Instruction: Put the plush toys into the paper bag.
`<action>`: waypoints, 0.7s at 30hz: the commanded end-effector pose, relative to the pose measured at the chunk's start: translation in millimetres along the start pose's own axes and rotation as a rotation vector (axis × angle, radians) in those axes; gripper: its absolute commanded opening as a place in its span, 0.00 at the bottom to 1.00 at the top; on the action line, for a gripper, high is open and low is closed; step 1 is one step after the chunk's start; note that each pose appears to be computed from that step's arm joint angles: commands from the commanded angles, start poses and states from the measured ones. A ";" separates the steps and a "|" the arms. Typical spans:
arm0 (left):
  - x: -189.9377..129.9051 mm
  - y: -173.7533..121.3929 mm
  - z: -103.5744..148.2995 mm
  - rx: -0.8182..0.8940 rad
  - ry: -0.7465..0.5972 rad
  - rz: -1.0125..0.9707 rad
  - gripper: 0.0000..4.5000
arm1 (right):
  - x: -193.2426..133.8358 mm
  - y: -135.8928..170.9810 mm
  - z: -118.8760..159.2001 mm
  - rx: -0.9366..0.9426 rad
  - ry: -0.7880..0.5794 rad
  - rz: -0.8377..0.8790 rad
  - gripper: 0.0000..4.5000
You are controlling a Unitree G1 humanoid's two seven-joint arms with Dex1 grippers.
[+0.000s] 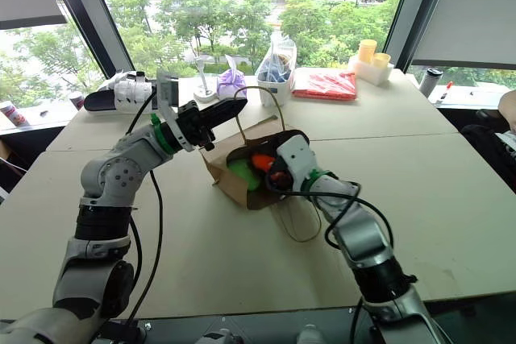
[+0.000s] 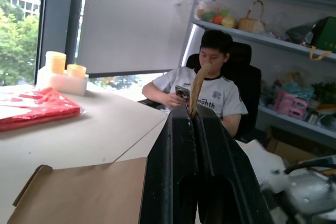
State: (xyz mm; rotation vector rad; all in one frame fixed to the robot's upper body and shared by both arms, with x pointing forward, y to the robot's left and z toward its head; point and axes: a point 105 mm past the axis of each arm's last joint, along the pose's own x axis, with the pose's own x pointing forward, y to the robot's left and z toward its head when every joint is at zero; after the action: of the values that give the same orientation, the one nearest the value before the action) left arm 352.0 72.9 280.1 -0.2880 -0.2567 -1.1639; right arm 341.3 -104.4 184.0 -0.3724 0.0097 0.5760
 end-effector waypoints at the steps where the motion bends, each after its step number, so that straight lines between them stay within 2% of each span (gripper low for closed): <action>1: 0.2 2.4 11.6 0.050 -0.032 0.000 0.00 | -32.1 -1.6 18.0 0.022 -0.043 0.018 0.99; 6: 3.1 5.2 13.7 0.054 -0.040 -0.001 0.00 | -51.5 -1.4 -14.5 0.086 0.075 0.004 0.99; 19: 3.7 3.4 17.7 0.068 -0.041 -0.009 0.00 | -43.5 5.2 -94.3 0.110 0.294 -0.031 0.99; 21: 3.9 3.2 18.0 0.070 -0.041 -0.008 0.00 | -40.6 3.1 -94.6 0.123 0.282 -0.044 0.87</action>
State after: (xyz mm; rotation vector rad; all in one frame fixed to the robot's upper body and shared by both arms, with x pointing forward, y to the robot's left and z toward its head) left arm 361.3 75.5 279.5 -0.2826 -0.2617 -1.1468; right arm 310.1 -154.7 93.2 -0.3170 0.3389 0.4922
